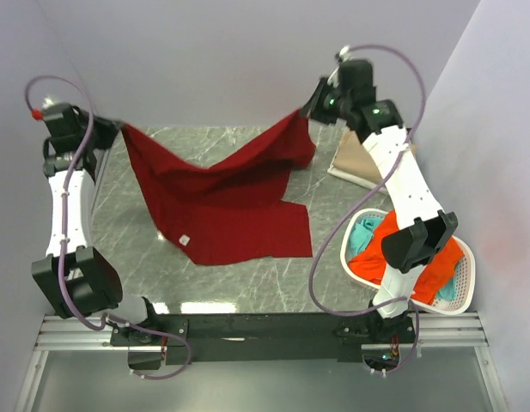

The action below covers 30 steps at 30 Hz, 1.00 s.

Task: Fold and stack the t-shirts
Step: Flatten the tshirt out

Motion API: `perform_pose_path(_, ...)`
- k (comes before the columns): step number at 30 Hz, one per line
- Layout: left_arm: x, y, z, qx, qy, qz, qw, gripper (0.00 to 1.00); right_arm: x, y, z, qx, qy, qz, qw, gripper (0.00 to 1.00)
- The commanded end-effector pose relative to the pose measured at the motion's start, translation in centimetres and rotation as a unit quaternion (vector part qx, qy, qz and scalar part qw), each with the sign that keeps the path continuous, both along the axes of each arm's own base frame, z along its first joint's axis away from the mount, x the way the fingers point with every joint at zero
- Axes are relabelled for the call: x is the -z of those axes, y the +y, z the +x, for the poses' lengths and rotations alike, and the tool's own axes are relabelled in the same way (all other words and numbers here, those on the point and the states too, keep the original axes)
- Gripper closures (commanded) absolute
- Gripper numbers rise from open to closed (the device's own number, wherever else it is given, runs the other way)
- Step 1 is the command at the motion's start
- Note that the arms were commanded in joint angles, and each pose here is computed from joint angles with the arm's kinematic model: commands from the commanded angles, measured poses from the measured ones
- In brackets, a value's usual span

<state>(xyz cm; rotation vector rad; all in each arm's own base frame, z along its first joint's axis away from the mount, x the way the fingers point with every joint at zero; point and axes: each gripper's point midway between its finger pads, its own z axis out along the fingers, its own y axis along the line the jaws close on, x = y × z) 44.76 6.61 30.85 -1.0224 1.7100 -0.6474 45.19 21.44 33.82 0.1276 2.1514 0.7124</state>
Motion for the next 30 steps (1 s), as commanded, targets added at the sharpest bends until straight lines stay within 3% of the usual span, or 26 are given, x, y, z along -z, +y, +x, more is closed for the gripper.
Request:
perform_pose_path(1, -10.1, 0.1, 0.6, -0.012, -0.12, -0.003, 0.993, 1.0, -7.0, -1.4, 0.3, 0.008, -0.074, 0.014, 0.997, 1.0)
perform_pose_path(4, -16.0, -0.7, -0.7, 0.003, -0.182, 0.009, 0.983, 1.0, -11.9, -2.5, -0.4, 0.017, -0.136, 0.025, 0.99, 1.0)
perform_pose_path(9, -24.6, -1.7, -5.6, 0.002, -0.27, 0.06, 0.961, 1.0, -20.1, -5.2, -5.2, 0.043, -0.262, 0.041, 0.963, 1.0)
perform_pose_path(14, -33.2, -2.8, -13.3, -0.018, -0.373, 0.121, 0.92, 1.0, -27.3, -8.6, -12.1, 0.074, -0.372, 0.051, 0.924, 1.0)
perform_pose_path(20, -39.3, -4.6, -20.3, -0.04, -0.446, 0.169, 0.878, 1.0, -32.4, -11.5, -18.5, 0.102, -0.457, 0.073, 0.88, 1.0)
perform_pose_path(25, -41.4, -5.8, -21.7, -0.023, -0.477, 0.169, 0.862, 0.99, -33.7, -12.1, -20.2, 0.106, -0.479, 0.088, 0.867, 1.0)
perform_pose_path(30, -39.3, -5.2, -17.5, 0.009, -0.46, 0.147, 0.876, 0.99, -30.5, -11.0, -15.9, 0.109, -0.44, 0.071, 0.889, 1.0)
